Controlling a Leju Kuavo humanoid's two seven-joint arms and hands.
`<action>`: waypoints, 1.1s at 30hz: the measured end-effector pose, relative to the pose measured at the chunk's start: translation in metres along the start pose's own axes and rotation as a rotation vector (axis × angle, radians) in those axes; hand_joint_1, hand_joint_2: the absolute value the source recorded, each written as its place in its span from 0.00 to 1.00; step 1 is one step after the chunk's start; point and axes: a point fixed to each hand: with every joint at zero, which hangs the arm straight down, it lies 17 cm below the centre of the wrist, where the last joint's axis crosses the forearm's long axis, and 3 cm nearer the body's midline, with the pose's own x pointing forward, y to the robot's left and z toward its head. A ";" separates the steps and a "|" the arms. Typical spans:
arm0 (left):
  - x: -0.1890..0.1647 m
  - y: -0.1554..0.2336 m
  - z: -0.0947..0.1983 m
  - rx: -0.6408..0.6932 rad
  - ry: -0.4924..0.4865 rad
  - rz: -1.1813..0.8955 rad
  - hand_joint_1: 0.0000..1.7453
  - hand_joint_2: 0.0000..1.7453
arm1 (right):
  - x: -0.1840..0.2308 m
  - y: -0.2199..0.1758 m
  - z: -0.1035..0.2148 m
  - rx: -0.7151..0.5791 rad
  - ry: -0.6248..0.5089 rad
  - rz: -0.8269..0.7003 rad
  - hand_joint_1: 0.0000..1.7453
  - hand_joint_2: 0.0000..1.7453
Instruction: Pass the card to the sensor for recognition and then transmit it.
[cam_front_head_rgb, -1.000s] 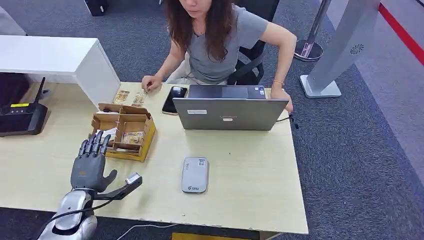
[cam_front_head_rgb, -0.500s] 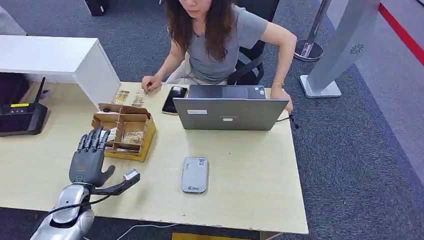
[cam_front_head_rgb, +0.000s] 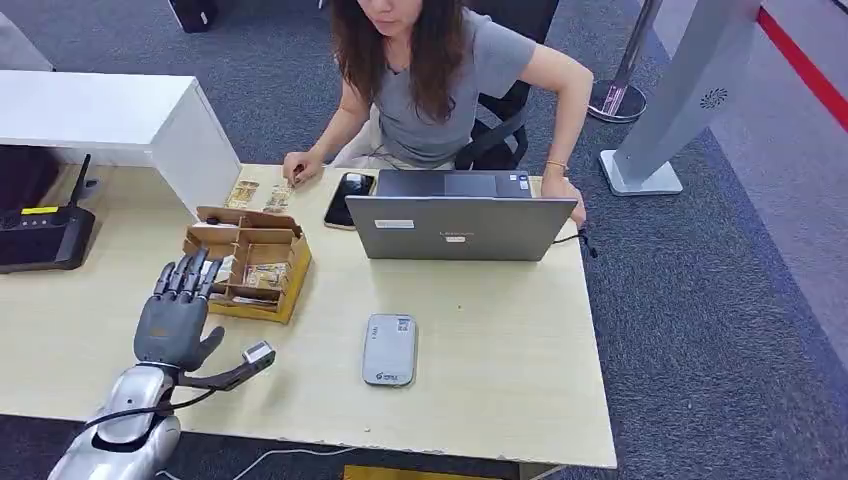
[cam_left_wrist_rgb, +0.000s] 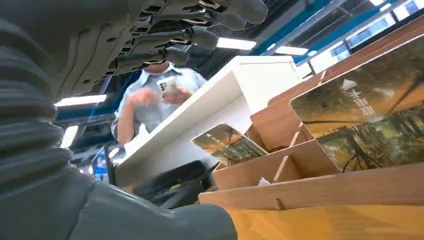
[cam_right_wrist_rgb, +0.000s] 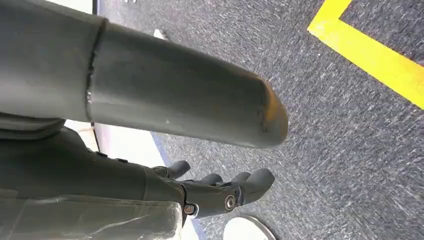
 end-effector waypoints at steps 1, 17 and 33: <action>-0.001 -0.001 0.000 -0.002 -0.001 -0.002 0.00 1.00 | 0.001 0.000 0.000 -0.001 -0.001 0.001 0.00 0.00; 0.006 0.000 -0.002 0.011 -0.041 0.034 0.00 1.00 | 0.006 -0.003 0.000 0.001 -0.014 0.018 0.00 0.00; 0.008 0.001 -0.016 0.015 -0.041 0.096 0.00 1.00 | 0.012 -0.007 -0.001 -0.004 -0.028 0.037 0.00 0.00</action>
